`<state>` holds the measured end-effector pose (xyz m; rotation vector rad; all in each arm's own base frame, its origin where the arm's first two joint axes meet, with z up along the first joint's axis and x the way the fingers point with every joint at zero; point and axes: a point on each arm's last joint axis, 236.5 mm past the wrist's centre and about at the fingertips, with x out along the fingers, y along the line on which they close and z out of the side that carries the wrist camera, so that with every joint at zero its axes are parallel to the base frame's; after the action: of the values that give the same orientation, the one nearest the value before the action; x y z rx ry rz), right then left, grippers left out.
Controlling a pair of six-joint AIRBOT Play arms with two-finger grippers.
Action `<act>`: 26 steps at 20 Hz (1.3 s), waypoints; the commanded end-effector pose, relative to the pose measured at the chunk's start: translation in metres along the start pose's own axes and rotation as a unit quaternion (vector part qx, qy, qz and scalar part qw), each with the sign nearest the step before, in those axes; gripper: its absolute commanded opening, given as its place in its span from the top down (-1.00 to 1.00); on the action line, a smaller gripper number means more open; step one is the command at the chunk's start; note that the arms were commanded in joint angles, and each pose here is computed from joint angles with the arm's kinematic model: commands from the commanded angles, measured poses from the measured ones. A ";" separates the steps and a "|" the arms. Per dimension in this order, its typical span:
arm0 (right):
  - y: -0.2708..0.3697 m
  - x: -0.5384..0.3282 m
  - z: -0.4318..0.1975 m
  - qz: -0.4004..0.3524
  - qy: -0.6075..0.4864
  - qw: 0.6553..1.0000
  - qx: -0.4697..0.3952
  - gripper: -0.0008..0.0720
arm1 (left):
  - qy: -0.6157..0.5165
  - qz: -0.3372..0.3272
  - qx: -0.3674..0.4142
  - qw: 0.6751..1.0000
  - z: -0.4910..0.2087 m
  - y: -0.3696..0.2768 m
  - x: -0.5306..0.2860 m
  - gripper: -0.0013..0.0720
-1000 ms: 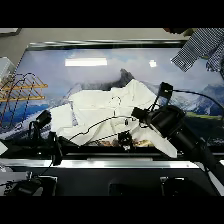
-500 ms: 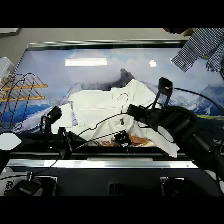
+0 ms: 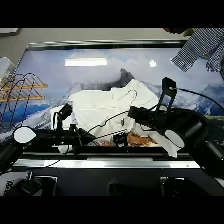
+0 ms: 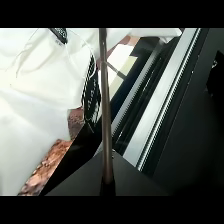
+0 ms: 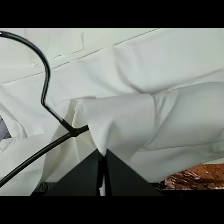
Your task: Fold the clothes and pants, and hang the long-sleeved shirts on hangers.
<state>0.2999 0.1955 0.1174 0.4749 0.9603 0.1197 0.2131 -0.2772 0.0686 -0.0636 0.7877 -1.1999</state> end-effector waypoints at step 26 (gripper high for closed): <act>-0.008 -0.013 0.005 -0.011 -0.014 1.000 0.015 -0.14 | -0.038 -0.025 -0.009 0.999 0.016 -0.005 0.030 0.92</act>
<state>0.2930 0.1873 0.1241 0.4716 0.9555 0.1108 0.2223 -0.3101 0.0663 -0.1426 0.7388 -1.2310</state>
